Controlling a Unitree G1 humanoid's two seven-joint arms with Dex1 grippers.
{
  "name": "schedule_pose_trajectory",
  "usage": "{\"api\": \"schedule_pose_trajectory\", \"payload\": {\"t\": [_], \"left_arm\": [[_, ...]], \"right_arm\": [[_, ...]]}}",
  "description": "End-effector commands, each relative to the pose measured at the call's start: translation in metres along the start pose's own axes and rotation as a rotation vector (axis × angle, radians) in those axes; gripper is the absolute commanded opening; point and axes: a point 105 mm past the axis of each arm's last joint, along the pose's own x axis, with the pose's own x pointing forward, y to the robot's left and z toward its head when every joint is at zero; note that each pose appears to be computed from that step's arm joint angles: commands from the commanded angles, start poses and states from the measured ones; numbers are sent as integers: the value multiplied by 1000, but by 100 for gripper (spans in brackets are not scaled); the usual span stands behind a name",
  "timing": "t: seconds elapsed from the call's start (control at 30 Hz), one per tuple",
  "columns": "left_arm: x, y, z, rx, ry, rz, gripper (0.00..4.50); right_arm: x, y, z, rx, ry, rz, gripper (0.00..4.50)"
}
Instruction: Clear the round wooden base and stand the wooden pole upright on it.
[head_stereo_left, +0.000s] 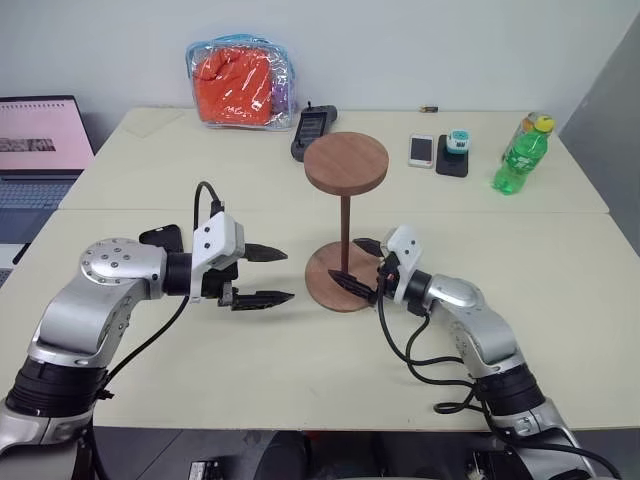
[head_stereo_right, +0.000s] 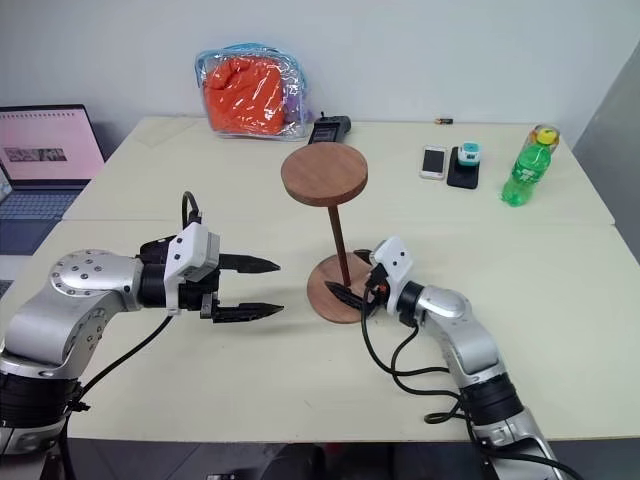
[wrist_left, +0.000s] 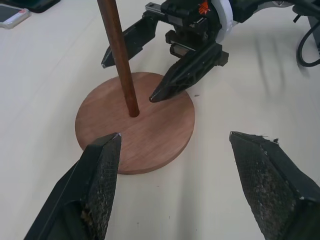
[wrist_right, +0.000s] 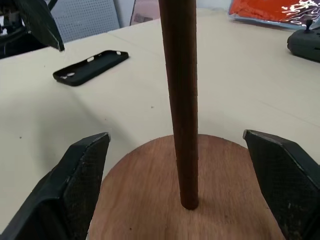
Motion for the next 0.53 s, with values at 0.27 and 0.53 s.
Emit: {"api": "schedule_pose_trajectory", "payload": {"t": [0.27, 0.53], "left_arm": [[-27, 18, -5, 66, 114, 122, 359], [-36, 22, -10, 49, 123, 117, 359]], "right_arm": [[-114, -8, 47, -278, 188, 96, 447], [-165, -10, 68, -256, 273, 75, 447]]}}
